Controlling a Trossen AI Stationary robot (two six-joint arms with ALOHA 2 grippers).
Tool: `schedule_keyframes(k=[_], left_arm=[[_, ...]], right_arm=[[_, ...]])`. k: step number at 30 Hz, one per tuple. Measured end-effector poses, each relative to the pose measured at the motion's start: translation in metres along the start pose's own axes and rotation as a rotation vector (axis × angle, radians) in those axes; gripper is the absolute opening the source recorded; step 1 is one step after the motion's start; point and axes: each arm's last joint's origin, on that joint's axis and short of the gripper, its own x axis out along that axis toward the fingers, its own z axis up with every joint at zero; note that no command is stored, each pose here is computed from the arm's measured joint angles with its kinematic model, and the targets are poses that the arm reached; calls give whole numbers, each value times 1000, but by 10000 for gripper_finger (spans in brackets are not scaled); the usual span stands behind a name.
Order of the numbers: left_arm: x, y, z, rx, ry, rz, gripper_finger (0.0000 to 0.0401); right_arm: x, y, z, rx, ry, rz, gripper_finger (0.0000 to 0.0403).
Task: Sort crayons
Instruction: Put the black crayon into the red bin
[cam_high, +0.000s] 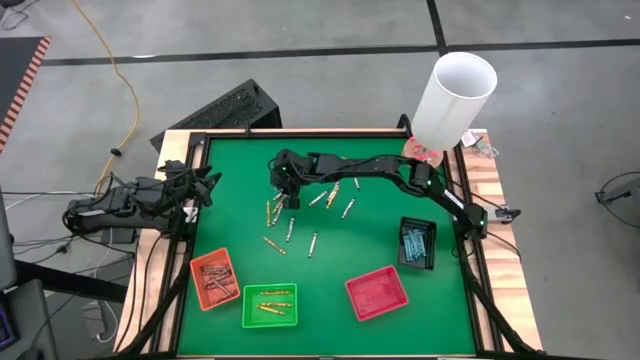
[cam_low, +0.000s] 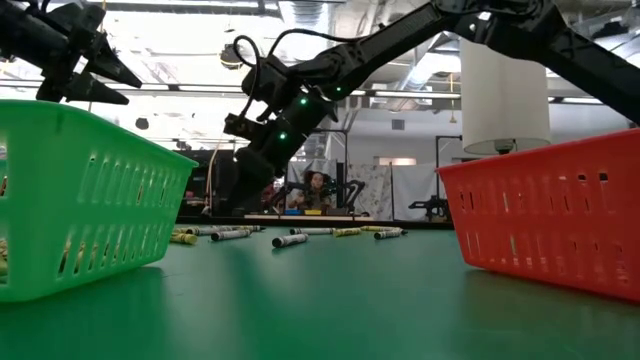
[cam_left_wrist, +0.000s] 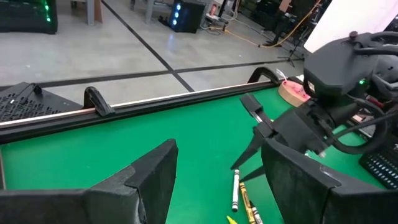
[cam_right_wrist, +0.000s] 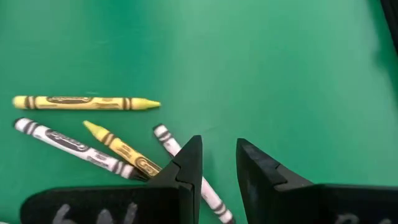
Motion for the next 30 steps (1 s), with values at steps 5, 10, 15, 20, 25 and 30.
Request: schedule_keyframes(k=[5,10,15,20,25,30], left_arm=[[0,0,0,0,0,0,223],[0,0,0,0,-3,4,223],[0,0,0,-5,-2,4,223],[0,0,0,-6,-2,4,223],[0,0,0,-5,-2,4,223],[0,0,0,-6,1,1,223]], right_arm=[[-1,-4,-6,17,44,11,93],[-1,-3,-8,29,66,19,93],[-1,-4,-10,40,80,20,90],[-1,-9,-12,90,93,-7,81],[7,-7,-20,135,135,-3,76],[17,-4,-28,143,162,0,75]])
